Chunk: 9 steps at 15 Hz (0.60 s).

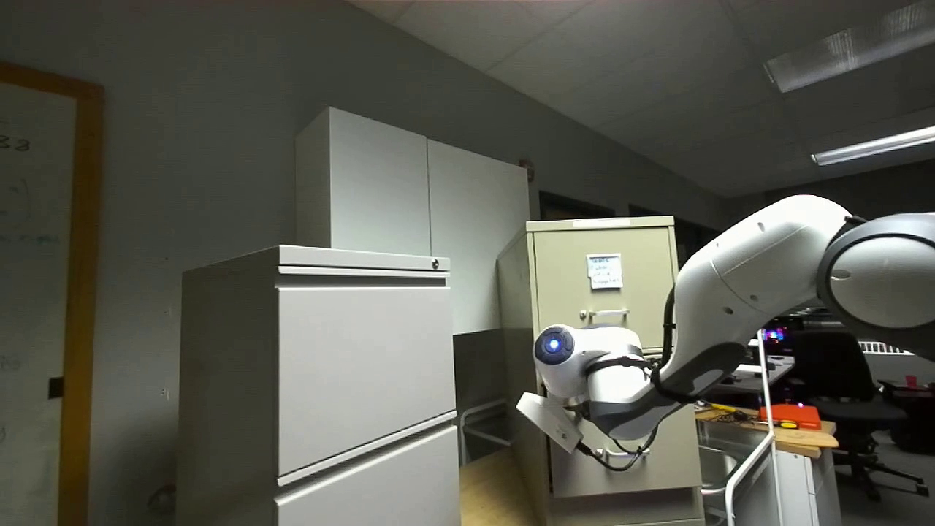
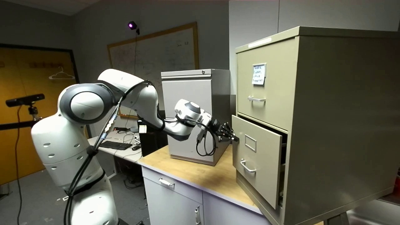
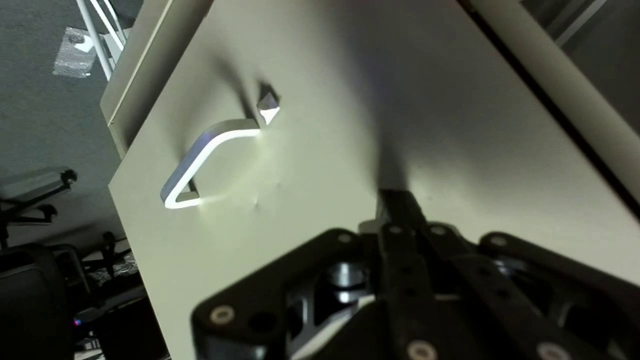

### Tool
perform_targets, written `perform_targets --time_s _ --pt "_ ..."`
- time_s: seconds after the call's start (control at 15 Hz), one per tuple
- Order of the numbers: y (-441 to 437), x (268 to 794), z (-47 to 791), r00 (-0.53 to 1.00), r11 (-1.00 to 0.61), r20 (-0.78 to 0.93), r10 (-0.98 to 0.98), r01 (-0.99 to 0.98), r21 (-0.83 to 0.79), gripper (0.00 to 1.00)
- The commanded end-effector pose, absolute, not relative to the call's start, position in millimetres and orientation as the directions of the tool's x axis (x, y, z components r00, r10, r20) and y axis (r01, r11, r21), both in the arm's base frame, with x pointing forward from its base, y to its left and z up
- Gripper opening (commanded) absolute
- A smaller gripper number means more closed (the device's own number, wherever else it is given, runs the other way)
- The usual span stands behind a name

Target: Close the bottom drawer of the file cabinet

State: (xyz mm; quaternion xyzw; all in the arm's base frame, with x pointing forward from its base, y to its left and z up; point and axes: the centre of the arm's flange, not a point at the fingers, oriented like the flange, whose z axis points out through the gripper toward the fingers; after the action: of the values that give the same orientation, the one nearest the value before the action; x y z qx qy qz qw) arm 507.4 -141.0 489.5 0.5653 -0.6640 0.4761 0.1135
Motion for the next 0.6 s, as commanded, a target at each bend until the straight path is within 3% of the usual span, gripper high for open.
perform_targets --time_s 0.0,0.27,0.53 --pt "-151.9 529.8 504.2 -0.343 -0.092 0.683 -0.644 -0.852 -0.515 0.0" --pt "-150.5 529.6 503.6 -0.322 -0.077 0.669 -0.669 -0.866 -0.495 0.0" --pt "-146.8 533.5 503.2 -0.16 -0.169 0.631 -0.759 -0.888 -0.428 0.0"
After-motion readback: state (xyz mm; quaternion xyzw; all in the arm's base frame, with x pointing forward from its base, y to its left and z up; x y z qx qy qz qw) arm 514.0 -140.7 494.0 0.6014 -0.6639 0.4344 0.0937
